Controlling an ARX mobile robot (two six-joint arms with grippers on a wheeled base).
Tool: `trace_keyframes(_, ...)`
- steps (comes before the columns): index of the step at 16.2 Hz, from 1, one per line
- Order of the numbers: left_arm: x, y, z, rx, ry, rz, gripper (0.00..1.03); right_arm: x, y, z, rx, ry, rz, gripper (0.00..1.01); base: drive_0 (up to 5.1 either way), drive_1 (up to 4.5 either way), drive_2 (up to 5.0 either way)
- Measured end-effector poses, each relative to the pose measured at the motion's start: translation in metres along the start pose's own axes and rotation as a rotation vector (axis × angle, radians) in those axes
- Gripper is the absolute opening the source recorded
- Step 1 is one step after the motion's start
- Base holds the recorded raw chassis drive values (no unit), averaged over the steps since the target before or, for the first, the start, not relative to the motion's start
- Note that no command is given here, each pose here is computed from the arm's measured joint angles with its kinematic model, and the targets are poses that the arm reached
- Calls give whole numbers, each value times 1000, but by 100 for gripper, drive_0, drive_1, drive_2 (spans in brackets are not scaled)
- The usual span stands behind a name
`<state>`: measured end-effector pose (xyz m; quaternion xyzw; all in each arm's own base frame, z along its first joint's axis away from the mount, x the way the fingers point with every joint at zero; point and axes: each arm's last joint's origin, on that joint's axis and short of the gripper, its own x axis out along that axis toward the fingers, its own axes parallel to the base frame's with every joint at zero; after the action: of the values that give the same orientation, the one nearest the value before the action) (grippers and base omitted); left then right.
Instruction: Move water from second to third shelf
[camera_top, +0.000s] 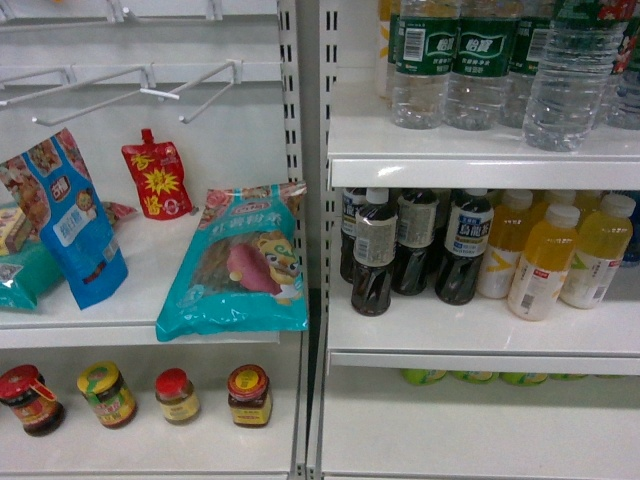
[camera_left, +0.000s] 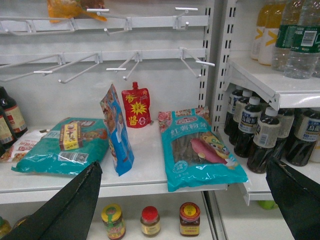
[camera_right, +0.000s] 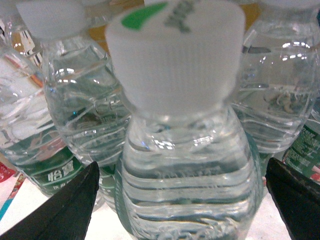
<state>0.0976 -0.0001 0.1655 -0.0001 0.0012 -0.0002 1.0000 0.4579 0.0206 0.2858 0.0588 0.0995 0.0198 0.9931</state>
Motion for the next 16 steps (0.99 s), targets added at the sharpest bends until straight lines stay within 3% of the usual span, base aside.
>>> trace_keyframes(2,0,0,0,0,0,0,98,-19,-4,-12,-21,10,19,98,0,0,0)
trace_keyframes(6,0,0,0,0,0,0,98,-76,-7,-6,-95,-74,95,98,0,0,0)
trace_keyframes(8,0,0,0,0,0,0,98,-109,-13,-20,-95,-93,99,96,0,0,0)
trace_keyframes(10,0,0,0,0,0,0,98,-149,-17,-34,-105,-183,-23,78,0,0,0)
trace_keyframes(13,0,0,0,0,0,0,98,-246,-17,-79,-110,-135,-40,43,0,0,0)
trace_keyframes(14,0,0,0,0,0,0,98,-280,-19,-110,-109,-91,-43,27,0,0,0)
trace_keyframes(15,0,0,0,0,0,0,98,-299,-20,-129,-109,-107,-42,14,0,0,0)
trace_keyframes(16,0,0,0,0,0,0,98,-310,-19,-129,-112,-183,-37,1,0,0,0)
